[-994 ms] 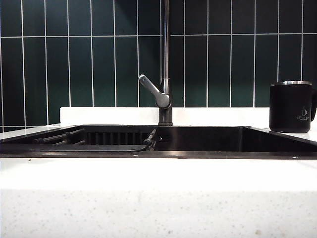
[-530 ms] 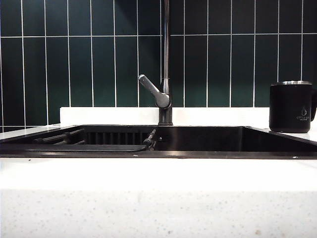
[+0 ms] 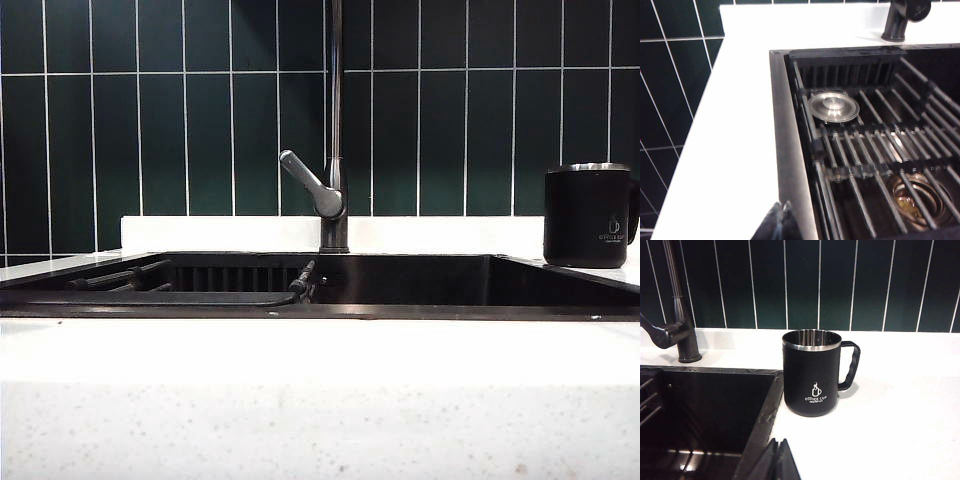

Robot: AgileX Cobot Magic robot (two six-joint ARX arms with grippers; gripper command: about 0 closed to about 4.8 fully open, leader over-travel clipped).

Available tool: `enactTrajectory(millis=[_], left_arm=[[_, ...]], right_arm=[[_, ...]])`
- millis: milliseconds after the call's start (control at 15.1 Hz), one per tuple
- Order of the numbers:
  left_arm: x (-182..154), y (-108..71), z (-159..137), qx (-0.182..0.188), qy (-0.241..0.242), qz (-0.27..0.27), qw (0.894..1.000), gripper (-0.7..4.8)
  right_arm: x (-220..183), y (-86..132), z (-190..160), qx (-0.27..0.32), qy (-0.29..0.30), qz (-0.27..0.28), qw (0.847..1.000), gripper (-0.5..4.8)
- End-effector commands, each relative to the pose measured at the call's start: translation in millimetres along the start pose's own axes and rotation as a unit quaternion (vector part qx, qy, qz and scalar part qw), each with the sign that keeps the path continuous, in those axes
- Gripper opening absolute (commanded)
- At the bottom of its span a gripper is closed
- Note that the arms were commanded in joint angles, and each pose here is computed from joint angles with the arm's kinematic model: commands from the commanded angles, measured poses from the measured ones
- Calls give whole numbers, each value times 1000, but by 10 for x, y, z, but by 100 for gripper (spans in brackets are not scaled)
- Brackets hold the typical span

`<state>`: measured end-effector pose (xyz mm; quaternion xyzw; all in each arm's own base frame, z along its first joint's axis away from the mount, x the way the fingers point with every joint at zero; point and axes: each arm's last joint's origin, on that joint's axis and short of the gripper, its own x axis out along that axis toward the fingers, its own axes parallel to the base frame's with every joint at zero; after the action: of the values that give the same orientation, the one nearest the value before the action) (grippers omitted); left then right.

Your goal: Pick up the mug next to the sink, go to the faucet to get some water, pour the water into the sink, and finally put the mug back to its place.

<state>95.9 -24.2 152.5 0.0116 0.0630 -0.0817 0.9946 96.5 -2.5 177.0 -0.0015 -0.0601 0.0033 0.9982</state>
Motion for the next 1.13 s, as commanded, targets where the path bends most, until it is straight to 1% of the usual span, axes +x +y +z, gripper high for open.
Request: enactTrajectory(millis=[66,464,663,994,1127], left_arm=[[-23,22,68,-8,-34,10,999,-6],[-33,123,171,-11,-87,24,996,-5],[-53,173,246,-9,-127,44,991,-5],[-55,189,250,-6,-129,53,990,-5],[-58,200,253,-4,-131,49,990,-5]], right_arm=[[-3,1,23,-2,-8,0,1000,-6],[-3,1,22,-2,-8,0,1000,-6],[-3,1,21,-2,-8,0,1000,-6],[-3,1,23,-2,-8,0,1000,-6],[-3,1,23,-2,-8,0,1000,-6]])
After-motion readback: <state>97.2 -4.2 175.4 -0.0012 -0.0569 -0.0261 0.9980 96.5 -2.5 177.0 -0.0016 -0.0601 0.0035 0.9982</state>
